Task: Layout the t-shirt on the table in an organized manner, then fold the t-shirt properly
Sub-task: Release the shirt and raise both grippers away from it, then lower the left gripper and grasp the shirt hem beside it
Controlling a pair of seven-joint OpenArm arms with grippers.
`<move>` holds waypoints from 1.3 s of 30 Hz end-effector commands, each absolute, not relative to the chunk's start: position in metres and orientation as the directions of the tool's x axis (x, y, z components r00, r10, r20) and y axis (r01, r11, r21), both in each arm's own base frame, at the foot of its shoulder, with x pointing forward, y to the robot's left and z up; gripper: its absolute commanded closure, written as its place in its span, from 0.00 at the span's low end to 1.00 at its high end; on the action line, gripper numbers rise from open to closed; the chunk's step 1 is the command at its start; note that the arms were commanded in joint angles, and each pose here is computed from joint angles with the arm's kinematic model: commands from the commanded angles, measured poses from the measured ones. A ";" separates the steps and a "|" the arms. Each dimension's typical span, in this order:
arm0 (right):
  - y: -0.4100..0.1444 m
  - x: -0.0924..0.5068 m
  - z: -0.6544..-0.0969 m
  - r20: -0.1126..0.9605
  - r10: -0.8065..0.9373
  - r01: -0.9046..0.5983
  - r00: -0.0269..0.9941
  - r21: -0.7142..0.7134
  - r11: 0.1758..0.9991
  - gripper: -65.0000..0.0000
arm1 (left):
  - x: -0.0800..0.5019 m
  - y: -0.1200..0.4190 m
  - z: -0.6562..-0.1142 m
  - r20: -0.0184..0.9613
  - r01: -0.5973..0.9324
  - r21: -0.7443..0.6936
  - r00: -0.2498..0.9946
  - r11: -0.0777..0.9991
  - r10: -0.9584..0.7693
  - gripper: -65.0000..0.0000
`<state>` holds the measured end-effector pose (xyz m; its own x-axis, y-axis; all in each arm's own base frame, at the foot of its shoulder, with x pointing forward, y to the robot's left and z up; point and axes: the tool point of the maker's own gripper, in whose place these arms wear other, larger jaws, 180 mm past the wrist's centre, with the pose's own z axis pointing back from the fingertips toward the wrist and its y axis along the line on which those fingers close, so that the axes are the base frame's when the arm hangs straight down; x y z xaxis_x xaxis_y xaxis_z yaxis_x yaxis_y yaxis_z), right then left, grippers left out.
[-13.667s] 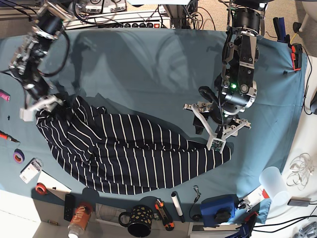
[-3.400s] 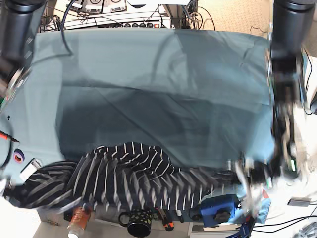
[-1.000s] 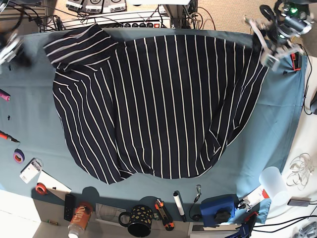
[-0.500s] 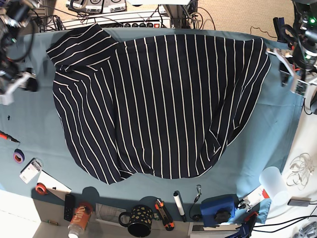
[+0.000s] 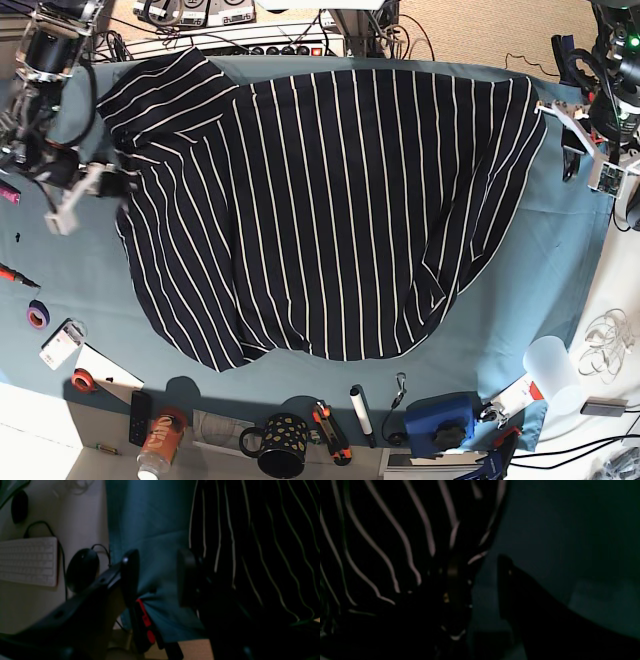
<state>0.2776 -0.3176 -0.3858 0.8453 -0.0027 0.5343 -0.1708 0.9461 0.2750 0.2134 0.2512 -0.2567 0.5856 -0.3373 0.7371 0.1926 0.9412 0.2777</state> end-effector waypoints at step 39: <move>-0.448 0.183 -0.299 0.652 -0.393 0.176 0.648 0.374 0.911 0.63 | 0.221 0.223 -0.241 0.821 0.273 0.171 0.491 0.947 -0.290 0.61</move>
